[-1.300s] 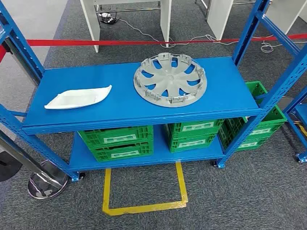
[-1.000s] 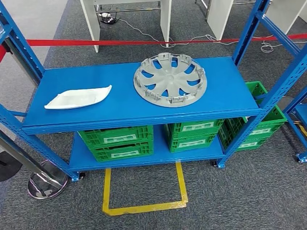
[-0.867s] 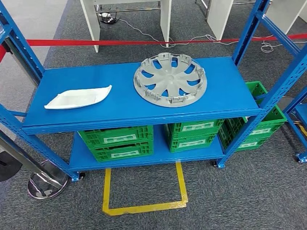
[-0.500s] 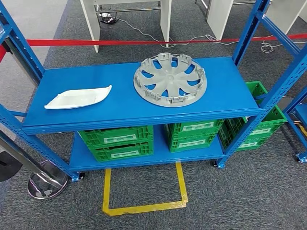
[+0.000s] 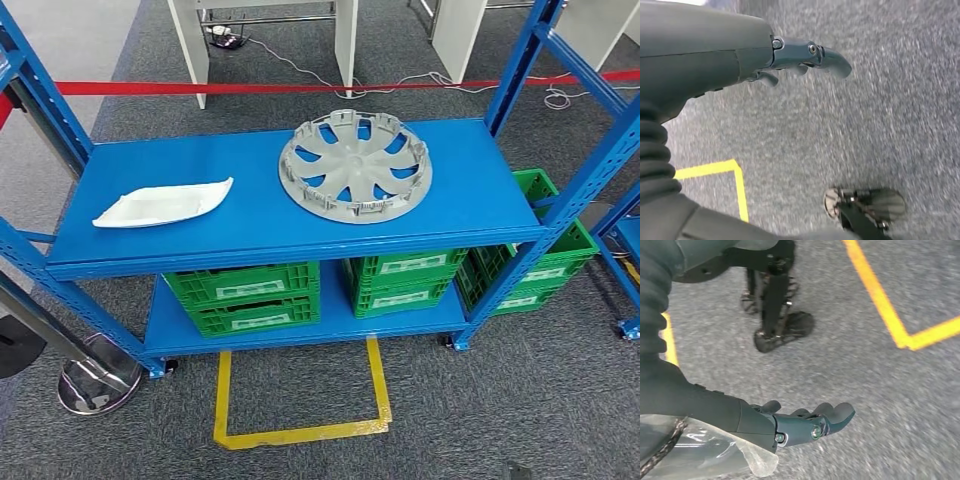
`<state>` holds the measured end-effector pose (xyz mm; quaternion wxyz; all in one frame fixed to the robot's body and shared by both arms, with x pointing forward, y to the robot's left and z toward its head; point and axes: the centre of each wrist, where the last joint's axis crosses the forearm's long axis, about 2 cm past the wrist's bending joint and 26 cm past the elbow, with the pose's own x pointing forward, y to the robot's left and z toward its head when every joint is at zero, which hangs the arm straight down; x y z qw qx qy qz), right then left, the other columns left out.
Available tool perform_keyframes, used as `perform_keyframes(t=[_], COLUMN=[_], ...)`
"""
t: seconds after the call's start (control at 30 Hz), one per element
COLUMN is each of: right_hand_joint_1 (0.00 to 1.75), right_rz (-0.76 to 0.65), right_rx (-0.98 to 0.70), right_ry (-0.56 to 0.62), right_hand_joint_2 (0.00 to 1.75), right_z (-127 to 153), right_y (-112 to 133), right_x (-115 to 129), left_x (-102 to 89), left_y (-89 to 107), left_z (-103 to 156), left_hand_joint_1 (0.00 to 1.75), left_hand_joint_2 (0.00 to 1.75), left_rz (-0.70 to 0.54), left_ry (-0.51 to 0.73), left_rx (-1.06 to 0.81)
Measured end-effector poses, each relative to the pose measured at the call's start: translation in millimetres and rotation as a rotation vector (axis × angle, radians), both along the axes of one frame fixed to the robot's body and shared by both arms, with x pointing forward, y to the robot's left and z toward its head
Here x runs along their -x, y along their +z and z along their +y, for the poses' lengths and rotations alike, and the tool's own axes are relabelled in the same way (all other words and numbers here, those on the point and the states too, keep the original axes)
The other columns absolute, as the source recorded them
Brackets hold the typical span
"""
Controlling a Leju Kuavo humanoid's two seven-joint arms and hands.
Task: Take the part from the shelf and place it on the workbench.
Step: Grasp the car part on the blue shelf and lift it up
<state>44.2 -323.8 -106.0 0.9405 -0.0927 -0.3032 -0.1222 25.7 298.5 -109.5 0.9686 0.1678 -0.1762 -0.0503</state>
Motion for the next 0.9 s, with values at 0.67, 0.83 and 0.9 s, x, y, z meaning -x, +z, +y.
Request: perform_keyframes(t=[0.67, 0.83, 0.9], right_hand_joint_1=[0.00, 0.00, 0.00], right_rz=[-0.446, -0.573, -0.630], right_rx=[0.281, 0.380, 0.423], right_ry=[0.015, 0.063, 0.083], right_hand_joint_2=[1.75, 1.75, 1.75], right_z=[-28, -37, -40], right_y=[35, 60, 72], right_x=[-77, -108, -121], left_x=[-10.1, -12.8, -14.2], left_y=[0.9, 1.1, 1.2], left_z=[-7, -8, -8], left_hand_joint_1=[0.00, 0.00, 0.00], left_hand_joint_2=[0.00, 0.00, 0.00], left_rz=[-0.012, -0.019, -0.023], left_ry=[-0.216, -0.265, -0.288], left_rx=[-0.183, -0.202, -0.209])
